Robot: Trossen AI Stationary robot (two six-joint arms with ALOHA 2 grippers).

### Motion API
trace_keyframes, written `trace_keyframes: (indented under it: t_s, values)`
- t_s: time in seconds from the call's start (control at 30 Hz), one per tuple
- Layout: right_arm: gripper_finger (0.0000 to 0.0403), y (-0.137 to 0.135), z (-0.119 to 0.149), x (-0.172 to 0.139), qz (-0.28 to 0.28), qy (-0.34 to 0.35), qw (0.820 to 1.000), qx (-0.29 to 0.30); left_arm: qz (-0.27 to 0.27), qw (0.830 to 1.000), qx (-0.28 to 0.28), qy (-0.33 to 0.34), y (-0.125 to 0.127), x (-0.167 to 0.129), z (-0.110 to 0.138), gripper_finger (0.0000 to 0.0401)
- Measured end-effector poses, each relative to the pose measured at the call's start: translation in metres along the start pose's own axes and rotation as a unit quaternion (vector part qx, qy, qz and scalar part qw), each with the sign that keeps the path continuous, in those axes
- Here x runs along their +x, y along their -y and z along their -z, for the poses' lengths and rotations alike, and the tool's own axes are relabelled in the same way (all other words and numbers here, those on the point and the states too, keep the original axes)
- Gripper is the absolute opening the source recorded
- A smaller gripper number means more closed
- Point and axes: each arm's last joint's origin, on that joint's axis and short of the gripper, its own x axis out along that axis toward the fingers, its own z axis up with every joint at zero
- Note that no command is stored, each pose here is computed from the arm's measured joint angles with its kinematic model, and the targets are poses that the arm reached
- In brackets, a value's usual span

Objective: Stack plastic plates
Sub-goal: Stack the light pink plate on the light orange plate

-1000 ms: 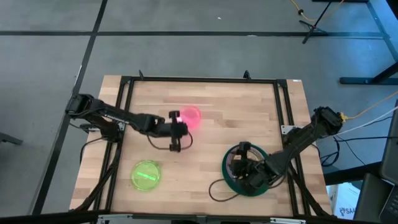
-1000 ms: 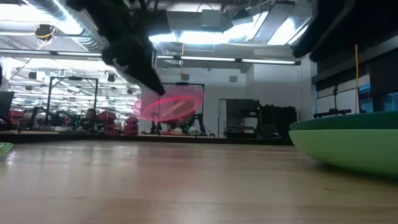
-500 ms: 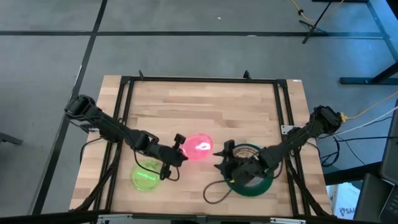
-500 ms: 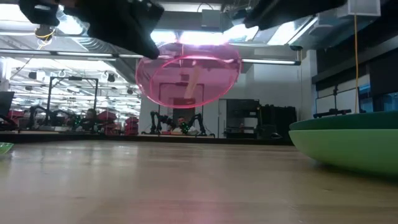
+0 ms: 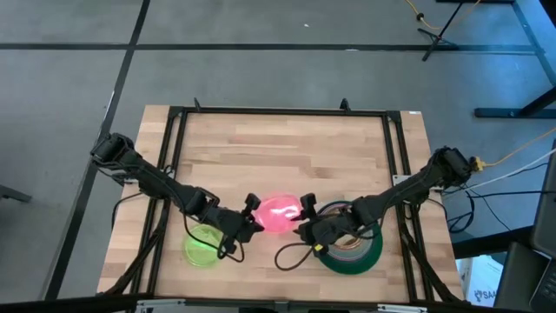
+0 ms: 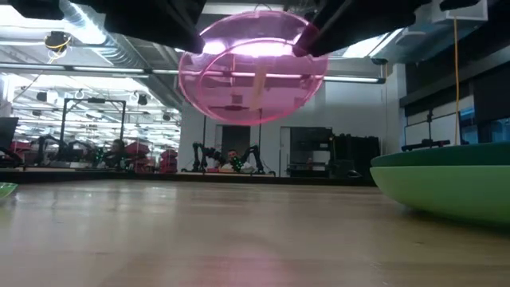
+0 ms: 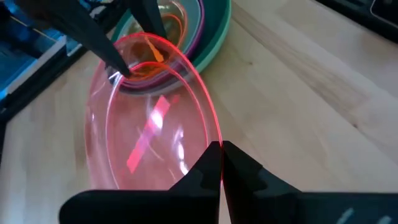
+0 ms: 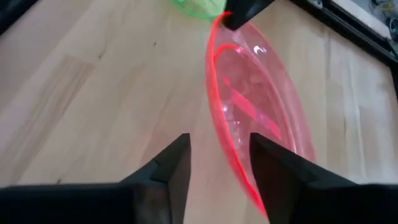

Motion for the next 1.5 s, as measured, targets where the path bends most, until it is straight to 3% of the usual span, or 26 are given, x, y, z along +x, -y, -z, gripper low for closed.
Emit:
trace_keyframes:
  t_s: [0.43, 0.57, 0.73, 0.87, 0.97, 1.17, 1.27, 1.5]
  values:
    - [0.0006, -0.002, -0.001, 0.003, 0.005, -0.006, 0.999, -0.047, 0.008, 0.999, -0.039, 0.012, 0.000, 0.000, -0.002, 0.0007]
    - [0.0016, 0.001, -0.006, 0.001, 0.018, -0.006, 0.998, -0.053, -0.012, 0.996, -0.086, 0.015, -0.002, 0.000, -0.003, 0.0040]
    - [0.0014, 0.001, -0.015, -0.012, 0.007, -0.040, 0.998, -0.042, 0.011, 0.992, -0.125, 0.022, 0.000, -0.003, -0.004, 0.0081]
    - [0.0003, -0.008, -0.018, -0.033, -0.005, -0.098, 0.995, -0.023, 0.037, 0.988, -0.147, 0.018, 0.004, -0.012, -0.005, 0.0094]
    - [0.0002, -0.018, -0.021, -0.052, -0.010, -0.135, 0.990, 0.025, 0.048, 0.986, -0.160, 0.013, 0.009, -0.017, -0.006, 0.0095]
    - [0.0006, -0.045, 0.000, -0.081, -0.015, -0.258, 0.955, 0.142, 0.052, 0.985, -0.165, 0.010, 0.013, -0.020, -0.006, 0.0095]
    - [0.0006, -0.061, 0.010, -0.088, -0.013, -0.286, 0.937, 0.201, 0.048, 0.985, -0.166, 0.010, 0.012, -0.019, -0.006, 0.0095]
    - [0.0032, -0.078, 0.035, -0.085, 0.027, -0.306, 0.924, 0.228, 0.046, 0.986, -0.159, 0.012, 0.012, -0.019, -0.006, 0.0095]
